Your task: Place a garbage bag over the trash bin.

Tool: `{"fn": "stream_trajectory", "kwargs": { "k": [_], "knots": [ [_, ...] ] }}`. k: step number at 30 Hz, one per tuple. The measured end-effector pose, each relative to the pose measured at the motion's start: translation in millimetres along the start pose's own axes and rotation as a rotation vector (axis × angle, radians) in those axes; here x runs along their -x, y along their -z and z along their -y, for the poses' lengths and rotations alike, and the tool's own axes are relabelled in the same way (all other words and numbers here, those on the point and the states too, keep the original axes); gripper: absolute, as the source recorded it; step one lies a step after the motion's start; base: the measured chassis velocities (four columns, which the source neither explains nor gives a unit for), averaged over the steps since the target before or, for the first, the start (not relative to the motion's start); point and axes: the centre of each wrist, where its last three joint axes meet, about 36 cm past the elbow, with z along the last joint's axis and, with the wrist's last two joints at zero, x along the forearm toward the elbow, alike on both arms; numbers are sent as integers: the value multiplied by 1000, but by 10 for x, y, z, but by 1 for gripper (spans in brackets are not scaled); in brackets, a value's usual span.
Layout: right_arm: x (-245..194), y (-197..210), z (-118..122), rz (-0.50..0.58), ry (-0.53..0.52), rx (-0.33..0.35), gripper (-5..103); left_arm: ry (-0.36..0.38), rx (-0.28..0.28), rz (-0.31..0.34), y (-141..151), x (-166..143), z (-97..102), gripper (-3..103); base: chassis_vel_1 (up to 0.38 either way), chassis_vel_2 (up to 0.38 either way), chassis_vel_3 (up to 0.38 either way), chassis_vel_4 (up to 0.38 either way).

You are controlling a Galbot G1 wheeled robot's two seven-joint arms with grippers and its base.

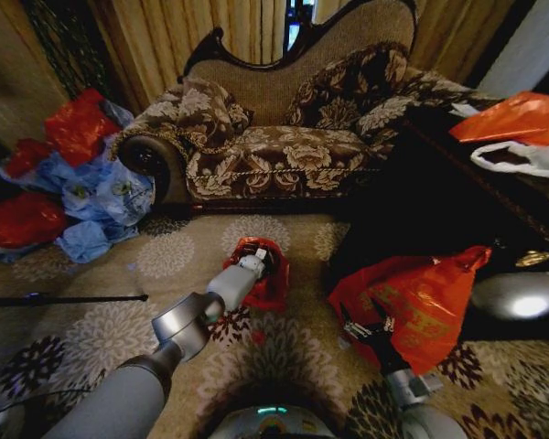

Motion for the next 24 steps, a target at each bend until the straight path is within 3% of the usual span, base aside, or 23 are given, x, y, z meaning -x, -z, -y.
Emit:
{"fn": "stream_trajectory", "kwargs": {
  "k": [7,15,24],
  "knots": [
    [-10,-1,14,1,-1,-2,100,5,-26,1,-41,-26,-160,0,0,0,0,0],
    [-24,0,-25,0,6,0,100,-6,-83,53,243,-280,-422,0,0,0,0,0],
    [-35,45,-85,8,8,-1,100,-49,-69,80,355,-575,-490,2,0,0,0,0]
  ]
}}
